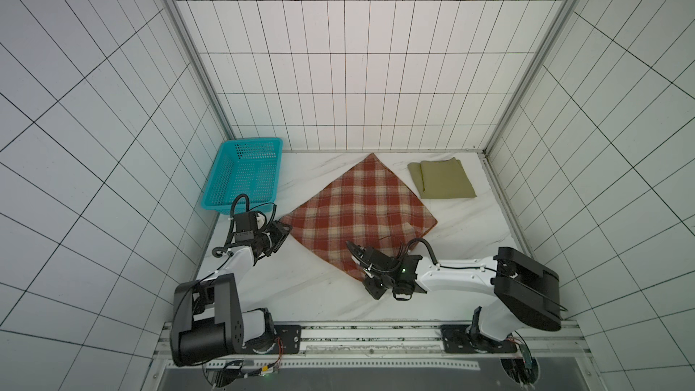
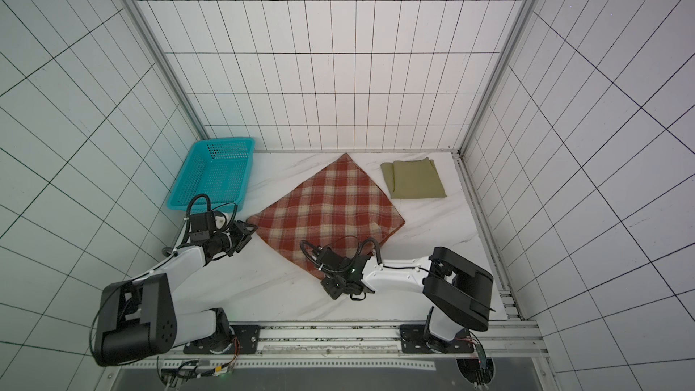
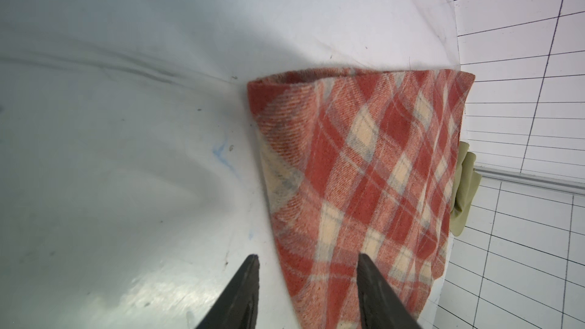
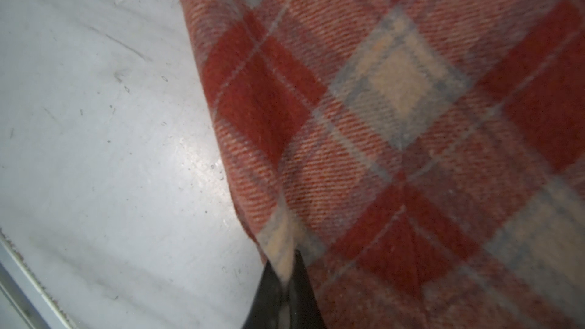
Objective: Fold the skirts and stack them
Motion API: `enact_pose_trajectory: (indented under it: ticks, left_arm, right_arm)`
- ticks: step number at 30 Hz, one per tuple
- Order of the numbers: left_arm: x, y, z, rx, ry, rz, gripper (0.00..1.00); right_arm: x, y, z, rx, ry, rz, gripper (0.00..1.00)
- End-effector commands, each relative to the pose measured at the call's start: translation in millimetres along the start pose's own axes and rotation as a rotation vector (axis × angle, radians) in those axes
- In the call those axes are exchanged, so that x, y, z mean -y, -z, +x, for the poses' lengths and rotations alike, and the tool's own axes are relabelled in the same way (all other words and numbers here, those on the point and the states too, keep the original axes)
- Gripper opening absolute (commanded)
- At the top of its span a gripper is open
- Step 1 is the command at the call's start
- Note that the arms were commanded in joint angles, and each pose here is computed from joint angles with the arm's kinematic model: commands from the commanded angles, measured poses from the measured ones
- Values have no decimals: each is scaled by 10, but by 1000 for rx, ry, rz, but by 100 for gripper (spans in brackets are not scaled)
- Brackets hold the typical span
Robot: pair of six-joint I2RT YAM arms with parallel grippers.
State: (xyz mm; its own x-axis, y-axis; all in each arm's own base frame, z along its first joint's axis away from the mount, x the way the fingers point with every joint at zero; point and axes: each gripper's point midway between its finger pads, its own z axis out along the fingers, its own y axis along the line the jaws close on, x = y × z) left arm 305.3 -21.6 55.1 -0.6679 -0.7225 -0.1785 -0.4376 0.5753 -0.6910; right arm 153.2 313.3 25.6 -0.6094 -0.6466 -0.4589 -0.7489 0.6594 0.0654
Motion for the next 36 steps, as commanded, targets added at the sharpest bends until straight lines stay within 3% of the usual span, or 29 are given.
enact_pose_trajectory:
  ticks: [1,27,36]
  left_arm:
    - [-4,35,-135,51,-39,-32,50]
    - [-117,-118,-164,50,-50,-44,52]
    - [-131,-180,-248,78,-43,-41,47]
  right_arm:
    - [-20,84,143,-53,12,-14,0]
    - [-55,291,235,-45,-26,-66,0]
    - [-42,322,257,-39,-39,-68,0]
